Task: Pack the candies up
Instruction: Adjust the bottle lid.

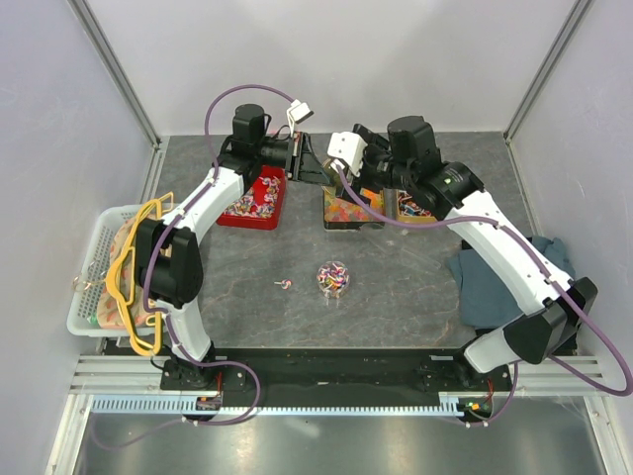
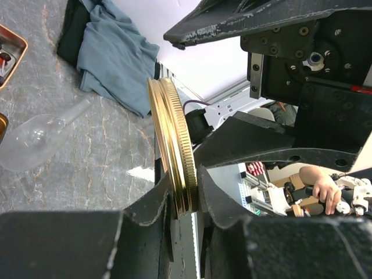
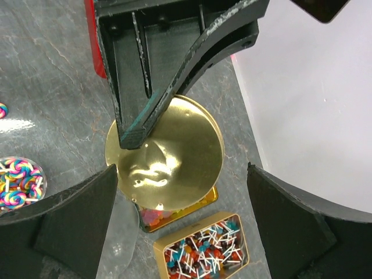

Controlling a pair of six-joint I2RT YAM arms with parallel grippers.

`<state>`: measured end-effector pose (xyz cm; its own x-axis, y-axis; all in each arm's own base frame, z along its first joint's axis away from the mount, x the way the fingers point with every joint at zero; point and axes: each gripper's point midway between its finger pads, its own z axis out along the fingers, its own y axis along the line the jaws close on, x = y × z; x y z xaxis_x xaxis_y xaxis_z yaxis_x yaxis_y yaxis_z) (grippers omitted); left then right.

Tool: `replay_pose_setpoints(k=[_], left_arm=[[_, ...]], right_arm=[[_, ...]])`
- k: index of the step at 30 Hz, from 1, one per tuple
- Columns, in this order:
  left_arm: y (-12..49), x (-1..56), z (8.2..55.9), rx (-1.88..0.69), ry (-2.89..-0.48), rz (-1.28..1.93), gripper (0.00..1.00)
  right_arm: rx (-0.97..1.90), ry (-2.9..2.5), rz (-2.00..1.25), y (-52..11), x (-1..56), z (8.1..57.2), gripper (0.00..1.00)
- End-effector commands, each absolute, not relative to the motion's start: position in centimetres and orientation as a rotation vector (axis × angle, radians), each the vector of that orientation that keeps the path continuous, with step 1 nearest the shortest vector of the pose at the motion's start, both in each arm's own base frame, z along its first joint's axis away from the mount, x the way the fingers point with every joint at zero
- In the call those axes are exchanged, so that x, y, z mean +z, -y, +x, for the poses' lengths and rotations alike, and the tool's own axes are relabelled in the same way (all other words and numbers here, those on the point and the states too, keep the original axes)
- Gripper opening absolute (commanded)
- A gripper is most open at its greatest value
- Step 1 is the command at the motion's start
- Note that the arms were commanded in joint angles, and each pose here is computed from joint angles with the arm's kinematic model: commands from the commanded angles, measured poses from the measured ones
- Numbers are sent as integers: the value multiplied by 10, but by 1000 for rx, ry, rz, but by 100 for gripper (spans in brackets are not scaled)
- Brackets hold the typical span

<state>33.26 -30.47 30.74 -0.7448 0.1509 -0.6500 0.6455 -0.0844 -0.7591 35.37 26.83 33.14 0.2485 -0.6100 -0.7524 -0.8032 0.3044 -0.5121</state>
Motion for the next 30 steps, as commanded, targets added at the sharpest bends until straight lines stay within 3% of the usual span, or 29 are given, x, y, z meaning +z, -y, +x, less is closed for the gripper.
replay_pose_setpoints(k=[1,30], left_arm=[[302,318,324,-1908,-1799,912,2],[303,322,319,-1920,-1789,931,2]], right_arm=[[291,-1411,-1394,-280,342,348,98],[238,-1454,-1379,-280,320,365,98]])
